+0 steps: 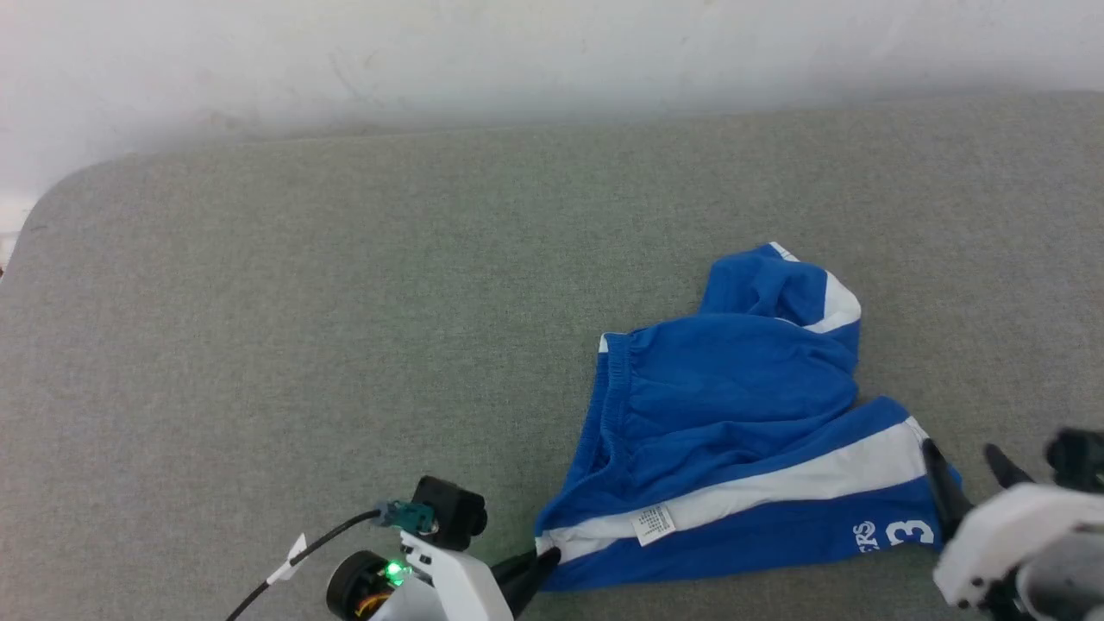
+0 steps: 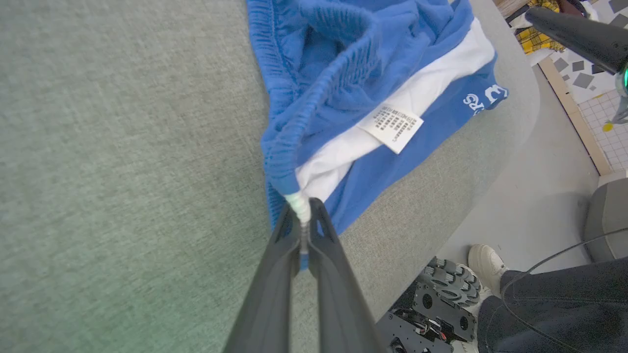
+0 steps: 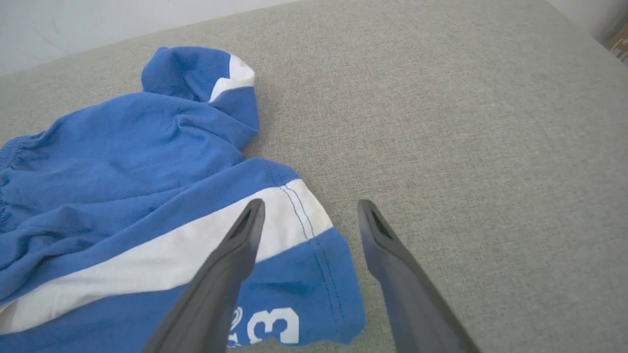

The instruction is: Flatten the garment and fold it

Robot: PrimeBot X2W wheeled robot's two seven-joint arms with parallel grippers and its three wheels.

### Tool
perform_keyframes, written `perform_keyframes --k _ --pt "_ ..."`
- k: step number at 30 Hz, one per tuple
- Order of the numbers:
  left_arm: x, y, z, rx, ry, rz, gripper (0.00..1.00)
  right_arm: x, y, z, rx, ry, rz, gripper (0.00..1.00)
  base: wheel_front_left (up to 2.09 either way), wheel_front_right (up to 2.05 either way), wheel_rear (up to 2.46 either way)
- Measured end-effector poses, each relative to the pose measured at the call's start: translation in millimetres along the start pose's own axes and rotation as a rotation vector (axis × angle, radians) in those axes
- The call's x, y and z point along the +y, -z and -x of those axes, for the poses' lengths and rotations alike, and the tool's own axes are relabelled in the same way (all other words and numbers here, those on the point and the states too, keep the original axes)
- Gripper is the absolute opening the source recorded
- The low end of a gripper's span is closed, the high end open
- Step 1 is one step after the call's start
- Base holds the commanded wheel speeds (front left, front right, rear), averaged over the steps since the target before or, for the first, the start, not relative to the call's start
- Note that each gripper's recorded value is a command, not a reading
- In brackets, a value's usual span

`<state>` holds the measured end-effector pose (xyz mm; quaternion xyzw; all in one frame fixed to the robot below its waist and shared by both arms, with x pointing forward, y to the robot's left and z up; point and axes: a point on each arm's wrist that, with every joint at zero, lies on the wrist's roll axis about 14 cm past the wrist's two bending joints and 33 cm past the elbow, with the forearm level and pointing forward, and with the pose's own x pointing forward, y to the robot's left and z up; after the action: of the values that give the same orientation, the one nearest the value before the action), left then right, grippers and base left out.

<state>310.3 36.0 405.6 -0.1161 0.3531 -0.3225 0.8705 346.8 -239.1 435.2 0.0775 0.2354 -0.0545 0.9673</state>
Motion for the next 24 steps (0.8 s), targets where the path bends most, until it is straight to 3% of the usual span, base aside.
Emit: perform_keyframes --k 13,14,15,16,18,19,24 --pt "12.8 -2.1 -3.0 -0.007 -0.032 0.009 0.00 3.9 41.7 -55.1 0.376 -0.005 0.122 1.00 0.00 0.00 0.00" --pt "13.4 -2.4 -3.4 -0.008 -0.033 0.011 0.00 4.5 43.6 -56.8 0.396 -0.007 0.126 0.64 0.00 0.00 0.00" --pt "13.8 -2.6 -3.6 -0.008 -0.034 0.012 0.00 6.6 45.2 -58.2 0.414 -0.014 0.128 0.43 0.00 0.00 0.00" --pt "14.1 -2.5 -3.7 -0.008 -0.035 0.015 0.00 8.5 46.6 -58.9 0.431 -0.020 0.130 0.35 0.00 0.00 0.00" --pt "14.9 -1.5 -3.6 -0.008 -0.037 0.019 0.00 13.6 49.9 -58.8 0.463 -0.040 0.129 0.09 0.00 0.00 0.00" --pt "15.5 -1.3 -3.5 -0.010 -0.039 0.020 0.00 15.7 50.6 -58.5 0.473 -0.048 0.132 0.00 0.00 0.00 0.00" --pt "15.7 -1.4 -3.6 -0.013 -0.040 0.018 0.00 21.1 46.7 -55.0 0.468 -0.073 0.146 0.00 0.00 0.00 0.00"
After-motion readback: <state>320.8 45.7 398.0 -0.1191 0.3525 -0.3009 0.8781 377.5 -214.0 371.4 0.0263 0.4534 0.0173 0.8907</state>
